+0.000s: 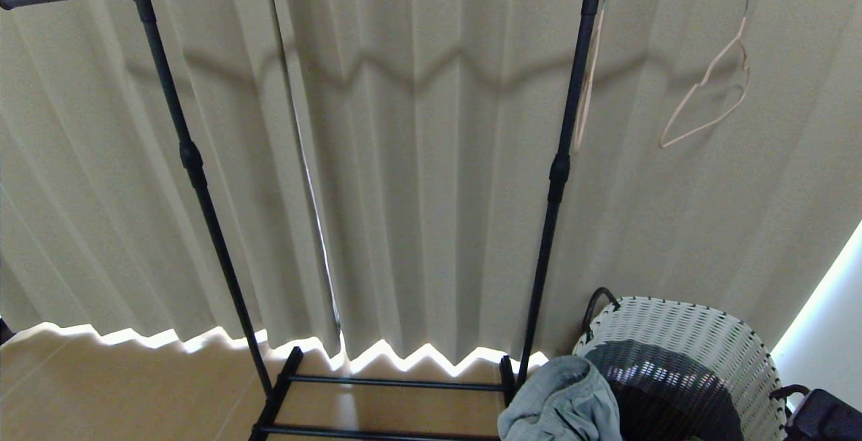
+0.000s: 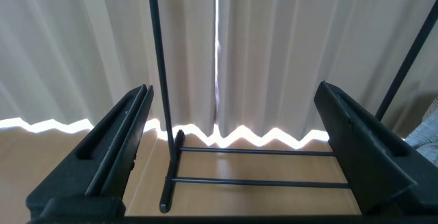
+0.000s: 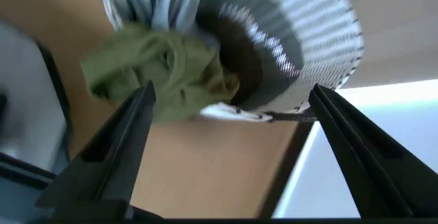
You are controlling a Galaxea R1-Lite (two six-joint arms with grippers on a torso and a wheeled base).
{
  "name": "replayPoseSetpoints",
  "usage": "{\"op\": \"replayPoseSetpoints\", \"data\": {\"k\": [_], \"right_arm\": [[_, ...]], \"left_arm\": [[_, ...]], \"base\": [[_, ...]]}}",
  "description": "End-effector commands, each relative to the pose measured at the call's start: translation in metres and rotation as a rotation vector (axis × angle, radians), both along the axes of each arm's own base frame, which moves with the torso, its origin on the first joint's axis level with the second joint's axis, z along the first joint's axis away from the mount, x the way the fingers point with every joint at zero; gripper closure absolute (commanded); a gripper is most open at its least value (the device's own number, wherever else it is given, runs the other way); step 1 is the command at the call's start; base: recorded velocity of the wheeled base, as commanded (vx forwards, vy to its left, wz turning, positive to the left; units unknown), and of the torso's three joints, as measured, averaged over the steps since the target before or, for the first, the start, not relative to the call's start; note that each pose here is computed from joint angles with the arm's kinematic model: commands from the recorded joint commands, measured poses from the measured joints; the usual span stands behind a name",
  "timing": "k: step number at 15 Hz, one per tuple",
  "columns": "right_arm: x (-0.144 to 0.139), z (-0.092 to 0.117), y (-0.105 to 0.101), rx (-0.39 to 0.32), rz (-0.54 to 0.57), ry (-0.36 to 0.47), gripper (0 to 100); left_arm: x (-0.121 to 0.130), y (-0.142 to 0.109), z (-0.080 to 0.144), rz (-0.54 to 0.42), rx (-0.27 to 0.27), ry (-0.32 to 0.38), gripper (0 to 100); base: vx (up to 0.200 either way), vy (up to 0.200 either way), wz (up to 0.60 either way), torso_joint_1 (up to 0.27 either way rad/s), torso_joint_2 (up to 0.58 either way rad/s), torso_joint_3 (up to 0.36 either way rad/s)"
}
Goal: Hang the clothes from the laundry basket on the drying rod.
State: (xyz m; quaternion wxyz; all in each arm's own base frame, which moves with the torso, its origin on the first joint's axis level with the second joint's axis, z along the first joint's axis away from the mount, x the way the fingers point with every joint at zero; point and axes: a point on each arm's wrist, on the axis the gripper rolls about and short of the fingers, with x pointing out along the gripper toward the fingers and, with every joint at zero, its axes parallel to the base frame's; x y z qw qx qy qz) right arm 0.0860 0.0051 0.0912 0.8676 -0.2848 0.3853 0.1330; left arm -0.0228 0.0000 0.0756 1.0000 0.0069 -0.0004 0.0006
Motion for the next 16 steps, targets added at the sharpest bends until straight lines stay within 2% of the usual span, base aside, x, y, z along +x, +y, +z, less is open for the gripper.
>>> {"op": "replayPoseSetpoints", "data": {"k": [1,2,5,6,13,16], "right_arm": [[0.021,-0.019,0.002,-0.055,0.054,0.183,0],[0.026,-0.023,0.003,-0.08,0.097,0.21,0],[0.043,-0.038,0.007,-0.089,0.125,0.275,0],[0.055,-0.047,0.008,-0.087,0.126,0.272,0],[0.076,-0.071,0.014,-0.085,0.152,0.287,0],[0.084,-0.074,0.012,-0.084,0.135,0.254,0]], "left_arm": [[0.0,0.0,0.0,0.0,0.0,-0.001,0],[0.0,0.0,0.0,0.0,0.0,-0.001,0],[0.0,0.0,0.0,0.002,0.0,-0.001,0],[0.0,0.0,0.0,0.002,0.0,-0.001,0],[0.0,0.0,0.0,0.003,0.0,-0.001,0],[0.0,0.0,0.0,0.005,-0.002,0.001,0]], "base": [[0.0,0.0,0.0,0.0,0.0,0.0],[0.0,0.0,0.0,0.0,0.0,0.0],[0.0,0.0,0.0,0.0,0.0,0.0],[0.0,0.0,0.0,0.0,0.0,0.0],[0.0,0.0,0.0,0.0,0.0,0.0],[0.0,0.0,0.0,0.0,0.0,0.0]]}}
